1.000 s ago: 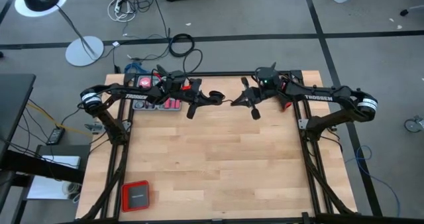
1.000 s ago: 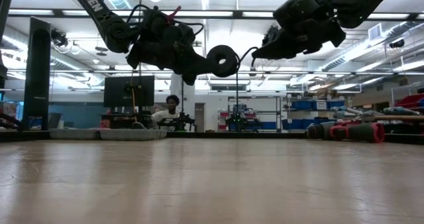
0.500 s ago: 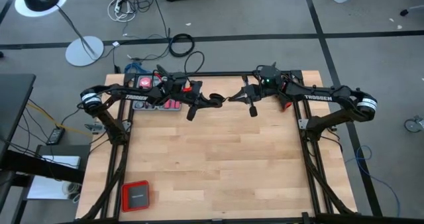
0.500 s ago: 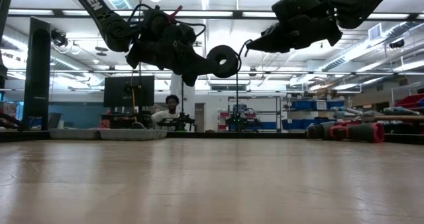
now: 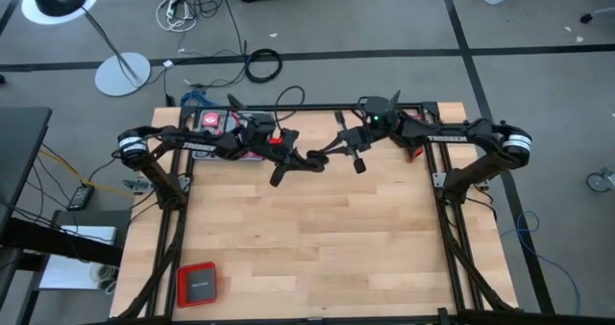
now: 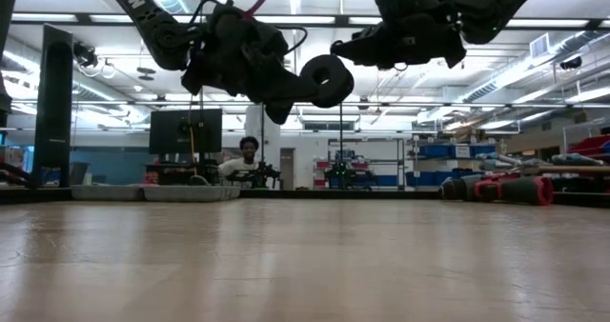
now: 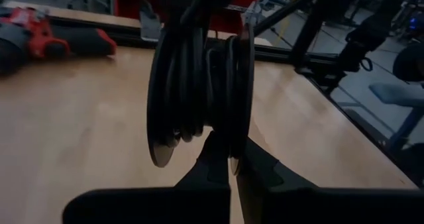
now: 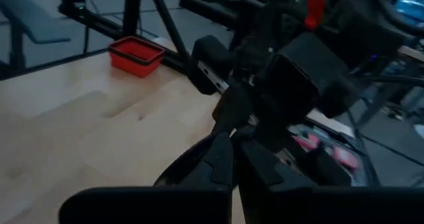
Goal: Coil cords
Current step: Coil the black wire on the spool
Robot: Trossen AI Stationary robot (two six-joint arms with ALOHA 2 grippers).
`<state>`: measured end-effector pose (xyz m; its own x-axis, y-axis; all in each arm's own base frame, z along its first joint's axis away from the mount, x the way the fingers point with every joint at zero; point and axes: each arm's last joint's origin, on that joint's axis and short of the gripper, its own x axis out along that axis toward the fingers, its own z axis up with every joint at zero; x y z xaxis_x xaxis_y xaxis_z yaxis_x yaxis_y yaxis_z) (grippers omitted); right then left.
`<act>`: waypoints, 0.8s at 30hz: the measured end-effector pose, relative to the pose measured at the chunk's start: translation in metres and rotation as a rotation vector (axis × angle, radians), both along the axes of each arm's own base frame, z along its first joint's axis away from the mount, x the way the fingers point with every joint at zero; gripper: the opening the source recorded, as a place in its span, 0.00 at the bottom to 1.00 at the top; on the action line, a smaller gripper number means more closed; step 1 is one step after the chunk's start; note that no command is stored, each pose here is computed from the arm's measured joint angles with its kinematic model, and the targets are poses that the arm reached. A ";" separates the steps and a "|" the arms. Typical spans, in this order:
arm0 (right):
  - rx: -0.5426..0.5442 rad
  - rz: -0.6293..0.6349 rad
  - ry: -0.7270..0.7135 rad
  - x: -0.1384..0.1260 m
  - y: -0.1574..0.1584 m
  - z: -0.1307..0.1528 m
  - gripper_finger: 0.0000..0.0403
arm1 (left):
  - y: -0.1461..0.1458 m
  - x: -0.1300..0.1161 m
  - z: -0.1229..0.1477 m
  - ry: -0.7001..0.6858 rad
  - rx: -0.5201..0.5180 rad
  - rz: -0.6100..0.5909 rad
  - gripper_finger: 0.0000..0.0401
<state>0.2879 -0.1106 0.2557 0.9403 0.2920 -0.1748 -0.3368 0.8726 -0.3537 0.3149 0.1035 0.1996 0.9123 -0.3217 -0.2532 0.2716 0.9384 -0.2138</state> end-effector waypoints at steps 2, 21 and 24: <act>0.009 0.020 0.010 0.006 0.004 -0.002 0.01 | -0.006 0.002 -0.002 0.019 -0.001 -0.002 0.02; 0.227 0.068 0.171 0.033 0.046 -0.029 0.06 | -0.065 0.015 -0.008 0.081 0.066 -0.036 0.02; 0.239 0.082 0.178 0.034 0.049 -0.029 0.11 | -0.073 0.016 -0.006 0.059 0.085 -0.045 0.02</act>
<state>0.3216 -0.0612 0.2272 0.8726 0.4186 -0.2517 -0.4480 0.8912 -0.0711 0.3313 0.0309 0.1934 0.8801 -0.3376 -0.3338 0.3036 0.9408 -0.1510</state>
